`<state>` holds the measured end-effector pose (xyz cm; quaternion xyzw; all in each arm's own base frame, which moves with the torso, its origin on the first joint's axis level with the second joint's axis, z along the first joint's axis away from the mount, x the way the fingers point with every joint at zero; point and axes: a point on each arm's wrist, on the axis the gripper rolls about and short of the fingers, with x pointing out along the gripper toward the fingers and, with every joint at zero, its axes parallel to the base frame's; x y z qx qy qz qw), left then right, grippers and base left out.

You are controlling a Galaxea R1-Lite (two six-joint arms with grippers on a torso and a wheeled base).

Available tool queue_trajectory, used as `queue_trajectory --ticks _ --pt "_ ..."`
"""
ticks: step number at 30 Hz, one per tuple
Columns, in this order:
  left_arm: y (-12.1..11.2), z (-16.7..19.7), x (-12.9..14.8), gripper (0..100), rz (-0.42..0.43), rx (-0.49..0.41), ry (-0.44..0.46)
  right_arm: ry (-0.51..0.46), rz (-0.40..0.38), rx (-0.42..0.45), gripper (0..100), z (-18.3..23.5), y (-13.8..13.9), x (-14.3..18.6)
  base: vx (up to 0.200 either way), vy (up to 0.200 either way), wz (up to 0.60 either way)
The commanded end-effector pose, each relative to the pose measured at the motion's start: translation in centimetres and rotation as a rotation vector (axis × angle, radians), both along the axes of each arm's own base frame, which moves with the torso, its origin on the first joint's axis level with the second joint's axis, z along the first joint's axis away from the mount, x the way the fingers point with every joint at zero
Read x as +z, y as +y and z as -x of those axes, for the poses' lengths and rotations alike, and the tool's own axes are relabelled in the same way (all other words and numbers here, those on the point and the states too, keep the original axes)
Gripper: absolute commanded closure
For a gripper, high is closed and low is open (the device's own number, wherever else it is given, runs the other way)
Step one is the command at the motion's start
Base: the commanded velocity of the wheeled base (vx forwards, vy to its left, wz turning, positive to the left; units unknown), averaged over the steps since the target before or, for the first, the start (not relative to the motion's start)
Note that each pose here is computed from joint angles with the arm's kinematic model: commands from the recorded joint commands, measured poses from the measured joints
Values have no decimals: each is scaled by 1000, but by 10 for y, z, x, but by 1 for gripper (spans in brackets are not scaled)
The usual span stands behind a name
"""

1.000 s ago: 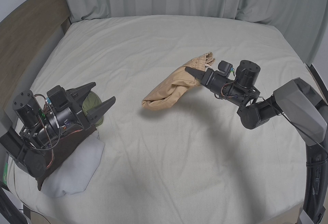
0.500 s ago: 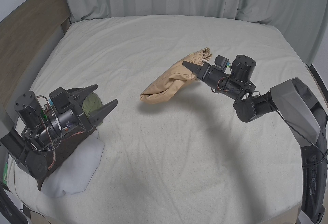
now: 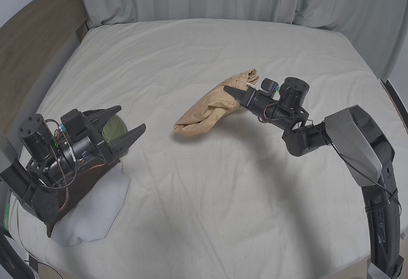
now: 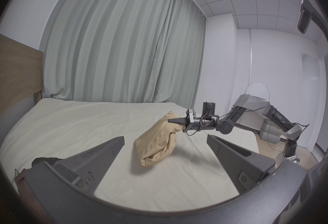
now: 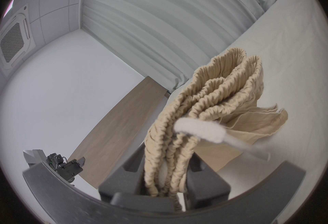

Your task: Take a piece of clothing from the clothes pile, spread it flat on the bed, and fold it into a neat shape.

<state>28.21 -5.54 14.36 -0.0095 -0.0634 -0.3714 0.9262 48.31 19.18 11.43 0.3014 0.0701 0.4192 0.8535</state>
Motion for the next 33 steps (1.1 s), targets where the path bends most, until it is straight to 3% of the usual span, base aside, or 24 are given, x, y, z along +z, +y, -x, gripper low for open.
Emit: queue_trajectory --ticks 1,10,33 --pt "-1 0 0 0 0 -3 1 51 16 -3 100 -4 0 -25 0 0 0" --pt "0 1 2 0 2 -2 -4 143 49 -32 100 3 -17 -56 0 0 0" --pt "0 2 -3 0 -3 -3 13 230 74 -71 100 33 -47 -116 0 0 0"
